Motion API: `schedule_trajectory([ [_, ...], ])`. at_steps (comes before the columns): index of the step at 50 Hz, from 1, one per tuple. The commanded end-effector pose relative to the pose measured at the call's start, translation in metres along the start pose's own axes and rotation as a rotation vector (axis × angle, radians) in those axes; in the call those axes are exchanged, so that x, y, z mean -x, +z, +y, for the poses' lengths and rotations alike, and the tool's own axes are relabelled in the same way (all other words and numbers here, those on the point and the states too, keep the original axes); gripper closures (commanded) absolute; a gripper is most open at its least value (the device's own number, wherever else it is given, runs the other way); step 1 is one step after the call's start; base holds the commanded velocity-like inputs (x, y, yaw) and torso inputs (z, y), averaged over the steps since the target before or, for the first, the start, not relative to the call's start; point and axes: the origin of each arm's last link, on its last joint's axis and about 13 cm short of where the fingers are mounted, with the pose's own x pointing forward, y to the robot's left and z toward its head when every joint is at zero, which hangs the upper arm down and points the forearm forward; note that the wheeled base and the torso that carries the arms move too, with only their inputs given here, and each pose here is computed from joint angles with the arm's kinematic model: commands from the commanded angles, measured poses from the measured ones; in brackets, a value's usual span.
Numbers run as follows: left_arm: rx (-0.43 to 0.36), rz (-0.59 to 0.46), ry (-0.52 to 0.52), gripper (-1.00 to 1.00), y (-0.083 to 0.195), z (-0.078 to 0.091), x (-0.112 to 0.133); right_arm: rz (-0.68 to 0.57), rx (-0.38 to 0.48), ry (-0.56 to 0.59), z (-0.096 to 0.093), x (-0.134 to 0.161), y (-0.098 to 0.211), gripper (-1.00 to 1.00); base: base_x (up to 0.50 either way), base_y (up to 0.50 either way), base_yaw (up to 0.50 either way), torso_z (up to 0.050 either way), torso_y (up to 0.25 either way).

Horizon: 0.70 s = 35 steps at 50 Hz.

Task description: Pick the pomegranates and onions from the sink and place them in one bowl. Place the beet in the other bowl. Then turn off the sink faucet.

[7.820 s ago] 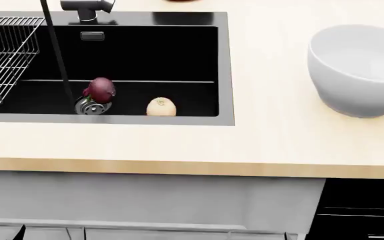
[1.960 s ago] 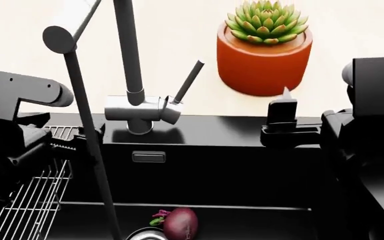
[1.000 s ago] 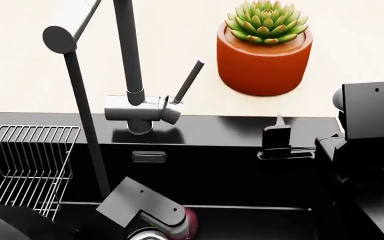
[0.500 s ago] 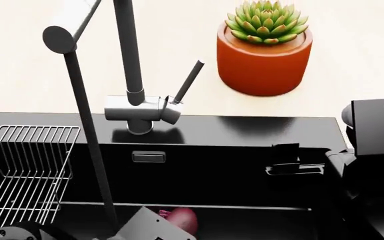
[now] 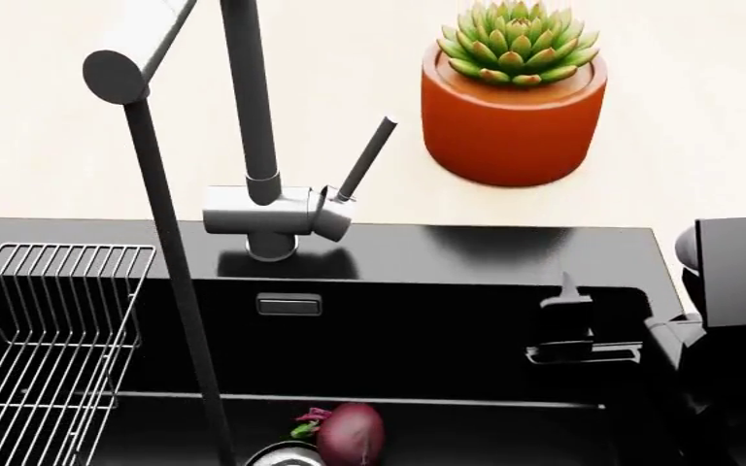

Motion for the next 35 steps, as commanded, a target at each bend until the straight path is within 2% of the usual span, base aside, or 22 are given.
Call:
schedule_trajectory([
  [1, -0.033, 0.096, -0.091, -1.00, -0.017, -0.008, -0.002, -0.001, -0.011, 0.002, -0.001, 0.003, -0.002, -1.00, 0.00, 0.00, 0.00, 0.000, 0.000],
  [2, -0.065, 0.105, -0.086, -1.00, -0.020, -0.009, -0.003, -0.003, -0.009, 0.001, -0.002, 0.003, 0.000, -1.00, 0.00, 0.00, 0.00, 0.000, 0.000],
  [5, -0.066, 0.134, -0.088, -1.00, -0.027, -0.011, -0.006, -0.008, -0.006, 0.003, -0.002, 0.001, 0.002, -1.00, 0.00, 0.00, 0.00, 0.000, 0.000],
  [7, -0.085, 0.150, -0.131, -1.00, -0.028, -0.012, -0.003, -0.006, -0.005, 0.008, -0.002, -0.001, 0.000, -1.00, 0.00, 0.00, 0.00, 0.000, 0.000],
  [9, -0.066, 0.147, -0.138, -1.00, -0.026, -0.013, -0.002, -0.001, -0.007, 0.009, -0.002, -0.002, -0.002, -1.00, 0.00, 0.00, 0.00, 0.000, 0.000],
  [10, -0.084, 0.128, -0.125, -1.00, -0.026, -0.013, -0.002, 0.000, -0.007, 0.011, -0.002, -0.003, -0.002, -1.00, 0.00, 0.00, 0.00, 0.000, 0.000],
  [11, -0.072, 0.138, -0.128, 1.00, -0.026, -0.014, -0.003, 0.000, -0.008, 0.011, -0.001, -0.003, -0.002, -1.00, 0.00, 0.00, 0.00, 0.000, 0.000],
  [13, -0.061, 0.107, -0.115, 1.00, -0.022, -0.012, -0.002, 0.001, -0.009, 0.012, -0.001, -0.003, -0.003, -1.00, 0.00, 0.00, 0.00, 0.000, 0.000],
  [14, -0.045, 0.058, -0.078, 1.00, -0.017, -0.008, -0.002, 0.002, -0.010, 0.011, -0.001, -0.002, -0.004, -1.00, 0.00, 0.00, 0.00, 0.000, 0.000],
  [17, -0.043, 0.033, -0.068, 1.00, -0.011, -0.006, 0.001, 0.009, -0.010, 0.015, -0.001, -0.002, -0.005, -1.00, 0.00, 0.00, 0.00, 0.000, 0.000],
  [18, -0.074, 0.000, -0.062, 1.00, -0.011, -0.005, 0.004, 0.012, -0.010, 0.017, -0.001, -0.002, -0.004, -1.00, 0.00, 0.00, 0.00, 0.000, 0.000],
  [20, -0.035, -0.036, -0.054, 1.00, -0.005, 0.000, 0.008, 0.029, -0.017, 0.032, 0.000, -0.001, 0.000, -1.00, 0.00, 0.00, 0.00, 0.000, 0.000],
  [24, -0.028, -0.142, -0.046, 1.00, 0.003, 0.006, 0.025, 0.060, -0.010, 0.061, 0.002, -0.001, 0.006, -1.00, 0.00, 0.00, 0.00, 0.000, 0.000],
  [26, -0.009, -0.154, -0.052, 1.00, 0.004, 0.010, 0.033, 0.118, 0.004, 0.095, 0.002, -0.004, 0.008, -1.00, 0.00, 0.00, 0.00, 0.000, 0.000],
  [29, -0.015, -0.183, -0.038, 1.00, 0.001, 0.014, 0.041, 0.177, -0.021, 0.132, 0.004, -0.007, 0.009, -1.00, 0.00, 0.00, 0.00, 0.000, 0.000],
  [30, -0.012, -0.199, -0.045, 1.00, 0.002, 0.017, 0.048, 0.251, 0.010, 0.153, 0.005, -0.009, 0.008, -1.00, 0.00, 0.00, 0.00, 0.000, 0.000],
  [34, 0.029, -0.257, -0.047, 1.00, 0.008, 0.028, 0.062, 0.338, 0.054, 0.201, 0.006, -0.009, 0.019, -1.00, 0.00, 0.00, 0.00, 0.000, 0.000],
  [35, 0.007, -0.297, -0.022, 1.00, 0.008, 0.029, 0.064, 0.372, 0.072, 0.226, 0.007, -0.009, 0.022, -1.00, 0.00, 0.00, 0.00, 0.000, 0.000],
])
